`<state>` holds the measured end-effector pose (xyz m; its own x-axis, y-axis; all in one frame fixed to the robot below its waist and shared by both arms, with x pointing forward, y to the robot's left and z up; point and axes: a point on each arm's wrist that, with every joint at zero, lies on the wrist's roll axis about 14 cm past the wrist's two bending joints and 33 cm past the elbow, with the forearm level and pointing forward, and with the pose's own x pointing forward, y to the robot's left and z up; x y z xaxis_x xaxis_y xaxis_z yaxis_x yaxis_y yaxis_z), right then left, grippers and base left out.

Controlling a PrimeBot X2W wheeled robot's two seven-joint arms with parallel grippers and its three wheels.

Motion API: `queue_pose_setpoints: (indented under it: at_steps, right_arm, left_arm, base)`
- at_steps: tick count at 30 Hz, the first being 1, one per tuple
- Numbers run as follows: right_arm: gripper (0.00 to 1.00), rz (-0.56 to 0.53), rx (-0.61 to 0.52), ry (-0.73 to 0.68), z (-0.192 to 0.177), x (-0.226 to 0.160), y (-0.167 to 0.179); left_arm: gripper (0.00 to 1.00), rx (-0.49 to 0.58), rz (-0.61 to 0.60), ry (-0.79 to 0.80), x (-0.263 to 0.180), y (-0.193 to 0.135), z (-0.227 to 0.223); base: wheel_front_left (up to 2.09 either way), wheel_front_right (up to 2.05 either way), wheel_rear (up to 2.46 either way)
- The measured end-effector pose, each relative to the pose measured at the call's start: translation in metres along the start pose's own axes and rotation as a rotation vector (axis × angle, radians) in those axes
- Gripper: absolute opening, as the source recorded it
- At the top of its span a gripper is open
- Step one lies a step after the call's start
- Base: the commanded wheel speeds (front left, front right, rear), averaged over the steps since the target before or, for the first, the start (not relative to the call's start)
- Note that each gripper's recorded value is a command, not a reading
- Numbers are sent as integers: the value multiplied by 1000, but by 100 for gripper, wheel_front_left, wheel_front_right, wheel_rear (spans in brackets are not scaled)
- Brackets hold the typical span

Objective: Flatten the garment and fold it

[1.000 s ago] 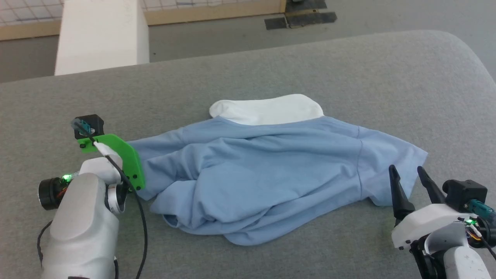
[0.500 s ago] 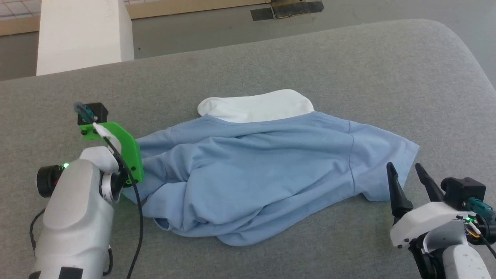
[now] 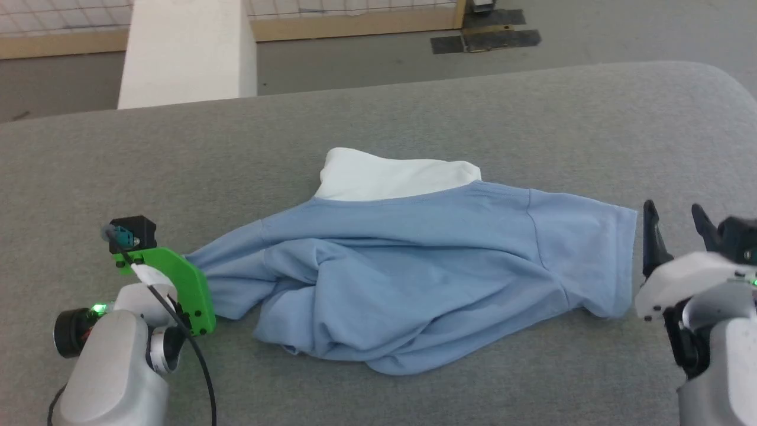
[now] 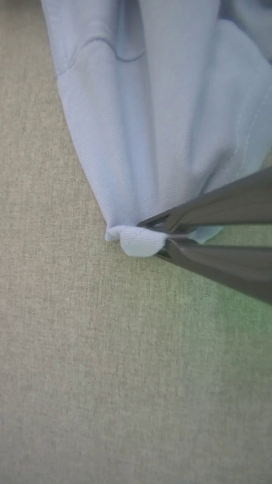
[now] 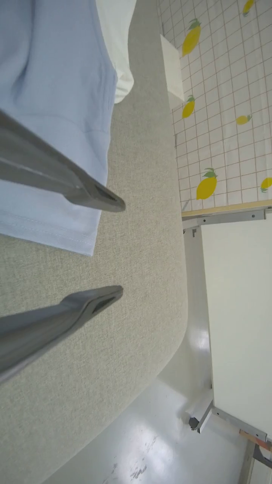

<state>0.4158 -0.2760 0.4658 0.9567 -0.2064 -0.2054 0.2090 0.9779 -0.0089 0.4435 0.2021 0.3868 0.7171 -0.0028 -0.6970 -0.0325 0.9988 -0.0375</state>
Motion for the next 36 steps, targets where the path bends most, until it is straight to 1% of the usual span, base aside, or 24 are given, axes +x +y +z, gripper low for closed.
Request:
queue_pose_setpoints:
  at_steps: [2,5,7,10,14,19,20,21,22,23,25,28,32,35,36]
  right_arm:
    - [100,6,3,37,-1,13,4]
    - [100,9,15,128,-8,34,9]
    - [100,6,23,233,-23,44,12]
    - [100,-5,48,384,-47,53,14]
    - [100,-14,40,571,-72,59,19]
    - [100,-6,24,714,-85,64,28]
    - [69,-5,18,750,-87,65,30]
    - [43,-2,10,782,-88,64,31]
    - [23,-1,5,808,-88,64,32]
    - [0,4,1,832,-88,63,34]
    - [0,13,-10,867,-87,60,37]
    - [0,28,-35,850,-79,61,43]
    - [0,48,-79,700,-46,77,46]
    - [0,52,-129,547,-5,94,43]
    - [0,56,-141,485,13,100,44]
  left_arm:
    - [0,-15,3,-4,-5,4,-3]
    - [0,-27,6,-5,-11,7,-7]
    - [0,-34,6,-4,-13,8,-8]
    - [0,-40,6,-1,-14,9,-11]
    - [0,-48,3,2,-14,9,-14]
    - [0,-57,-3,4,-13,10,-15]
    - [0,-58,-4,6,-12,10,-16]
    - [0,-58,-4,8,-12,11,-16]
    - [0,-59,-4,8,-12,11,-17]
    - [0,-59,-6,8,-12,10,-16]
    - [0,-56,-10,10,-12,9,-16]
    - [0,-38,-22,5,-12,8,-12]
    - [0,5,-43,-52,-12,8,10]
    - [0,78,-30,-159,-16,14,56]
    - [0,97,-27,-212,-19,15,77]
  base:
    - [0,0,0]
    - [0,0,0]
    - [0,0,0]
    - [0,0,0]
    - [0,0,0]
    - [0,0,0]
    - [0,0,0]
    - [0,0,0]
    - [0,0,0]
    - [0,0,0]
    - [0,0,0]
    - [0,0,0]
    - [0,0,0]
    - [0,0,0]
    - [0,0,0]
